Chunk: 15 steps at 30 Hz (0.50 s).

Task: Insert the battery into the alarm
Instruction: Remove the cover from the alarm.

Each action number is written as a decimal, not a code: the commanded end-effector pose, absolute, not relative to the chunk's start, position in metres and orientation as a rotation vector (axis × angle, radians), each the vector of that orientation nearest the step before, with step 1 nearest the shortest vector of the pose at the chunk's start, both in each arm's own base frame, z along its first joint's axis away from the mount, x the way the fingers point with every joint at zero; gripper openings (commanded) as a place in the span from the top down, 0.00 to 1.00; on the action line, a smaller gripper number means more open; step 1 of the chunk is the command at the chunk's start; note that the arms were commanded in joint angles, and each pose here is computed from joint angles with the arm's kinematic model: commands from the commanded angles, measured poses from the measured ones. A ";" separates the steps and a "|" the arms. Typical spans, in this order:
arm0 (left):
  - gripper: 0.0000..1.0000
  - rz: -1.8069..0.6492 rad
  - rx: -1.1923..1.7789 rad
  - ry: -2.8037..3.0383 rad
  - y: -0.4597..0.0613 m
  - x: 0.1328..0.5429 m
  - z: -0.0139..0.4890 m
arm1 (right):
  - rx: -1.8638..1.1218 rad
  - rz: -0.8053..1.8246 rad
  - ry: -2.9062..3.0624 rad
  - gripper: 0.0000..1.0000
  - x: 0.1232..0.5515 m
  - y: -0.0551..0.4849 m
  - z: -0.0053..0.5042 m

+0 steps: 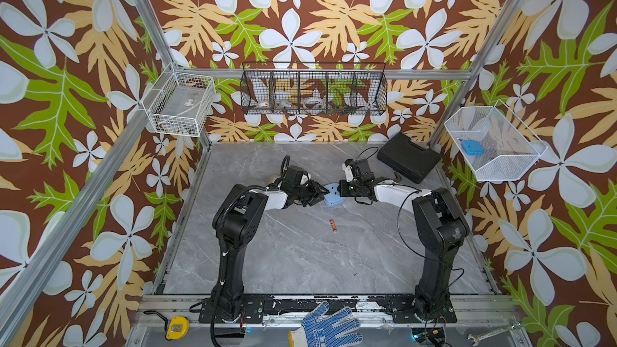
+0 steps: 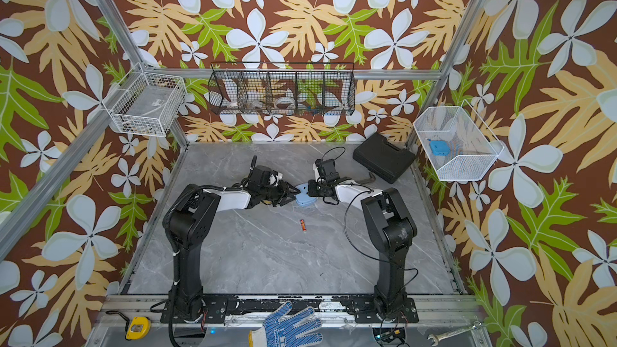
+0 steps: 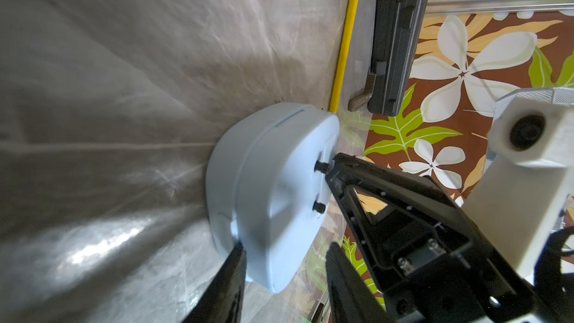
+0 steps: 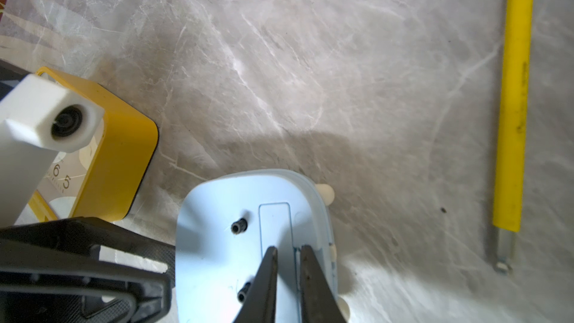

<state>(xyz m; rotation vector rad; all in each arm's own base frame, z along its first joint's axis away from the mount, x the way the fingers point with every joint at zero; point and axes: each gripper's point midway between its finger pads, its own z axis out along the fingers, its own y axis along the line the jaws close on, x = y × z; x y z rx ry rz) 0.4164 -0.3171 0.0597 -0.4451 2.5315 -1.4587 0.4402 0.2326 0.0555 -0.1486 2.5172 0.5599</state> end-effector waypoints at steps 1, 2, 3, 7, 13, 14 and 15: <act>0.56 -1.484 -0.419 2.517 -0.323 0.417 0.062 | -0.207 0.801 2.679 0.86 0.392 0.256 0.040; 0.56 -1.484 -0.424 2.519 -0.323 0.417 0.061 | -0.202 0.802 2.679 0.88 0.392 0.255 0.040; 0.56 -1.485 -0.422 2.517 -0.323 0.417 0.061 | -0.206 0.797 2.677 0.89 0.392 0.255 0.041; 0.57 -1.484 -0.427 2.522 -0.323 0.417 0.059 | -0.209 0.760 2.684 0.96 0.394 0.251 0.039; 0.57 -1.481 -0.429 2.523 -0.323 0.417 0.059 | -0.213 0.745 2.692 1.00 0.393 0.249 0.040; 0.57 -1.480 -0.431 2.522 -0.323 0.417 0.059 | -0.210 0.739 2.690 1.00 0.393 0.248 0.041; 0.57 -1.479 -0.433 2.522 -0.322 0.417 0.059 | -0.210 0.730 2.686 1.00 0.394 0.248 0.042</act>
